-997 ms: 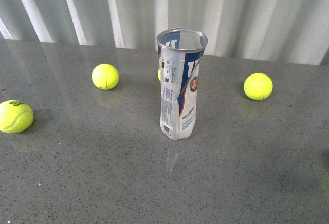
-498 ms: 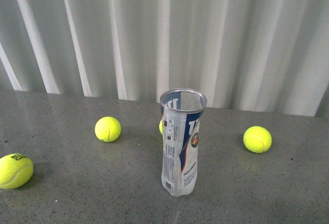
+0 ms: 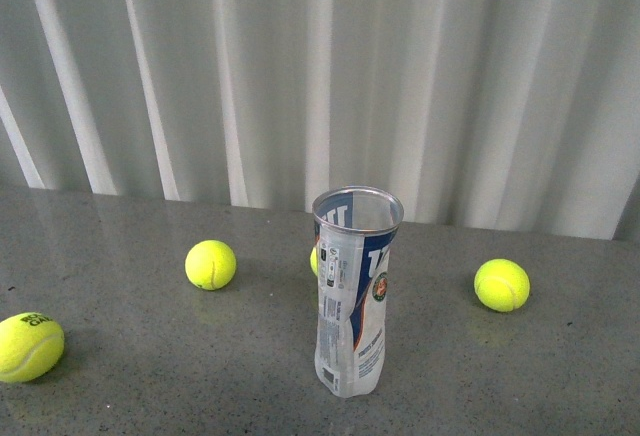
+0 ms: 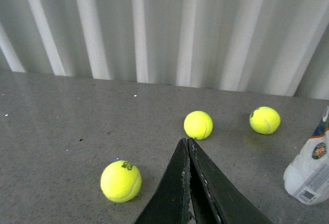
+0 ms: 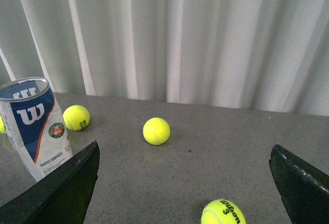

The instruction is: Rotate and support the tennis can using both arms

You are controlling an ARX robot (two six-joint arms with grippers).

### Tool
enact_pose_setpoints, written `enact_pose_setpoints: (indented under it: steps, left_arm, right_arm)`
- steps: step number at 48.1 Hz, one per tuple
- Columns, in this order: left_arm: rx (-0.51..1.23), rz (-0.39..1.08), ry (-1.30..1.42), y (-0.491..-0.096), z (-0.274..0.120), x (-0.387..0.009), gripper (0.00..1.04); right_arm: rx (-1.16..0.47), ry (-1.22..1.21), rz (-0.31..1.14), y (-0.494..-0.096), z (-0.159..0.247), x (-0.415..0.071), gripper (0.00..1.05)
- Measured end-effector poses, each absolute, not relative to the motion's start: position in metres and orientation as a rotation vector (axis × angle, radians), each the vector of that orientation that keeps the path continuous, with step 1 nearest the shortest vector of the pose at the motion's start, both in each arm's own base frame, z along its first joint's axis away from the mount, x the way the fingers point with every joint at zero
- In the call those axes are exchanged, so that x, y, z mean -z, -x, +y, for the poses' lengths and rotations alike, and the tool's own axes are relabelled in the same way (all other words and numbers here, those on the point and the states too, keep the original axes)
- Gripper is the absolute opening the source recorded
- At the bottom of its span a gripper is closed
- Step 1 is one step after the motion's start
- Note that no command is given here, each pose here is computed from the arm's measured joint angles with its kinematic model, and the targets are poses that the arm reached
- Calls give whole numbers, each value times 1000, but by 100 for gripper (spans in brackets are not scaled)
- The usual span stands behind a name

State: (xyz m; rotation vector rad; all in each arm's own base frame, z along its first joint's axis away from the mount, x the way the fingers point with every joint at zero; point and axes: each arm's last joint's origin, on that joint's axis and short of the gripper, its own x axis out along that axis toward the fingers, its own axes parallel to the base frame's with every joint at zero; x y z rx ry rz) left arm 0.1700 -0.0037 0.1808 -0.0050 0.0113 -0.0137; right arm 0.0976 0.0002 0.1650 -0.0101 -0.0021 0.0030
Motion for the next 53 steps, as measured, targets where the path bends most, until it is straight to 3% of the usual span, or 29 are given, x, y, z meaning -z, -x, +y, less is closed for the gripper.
enact_pose_setpoints:
  steps: [53]
  left_arm:
    - [0, -28, 5, -113, 0, -175, 4]
  right_arm:
    - [-3, 10, -2, -98, 0, -165, 97]
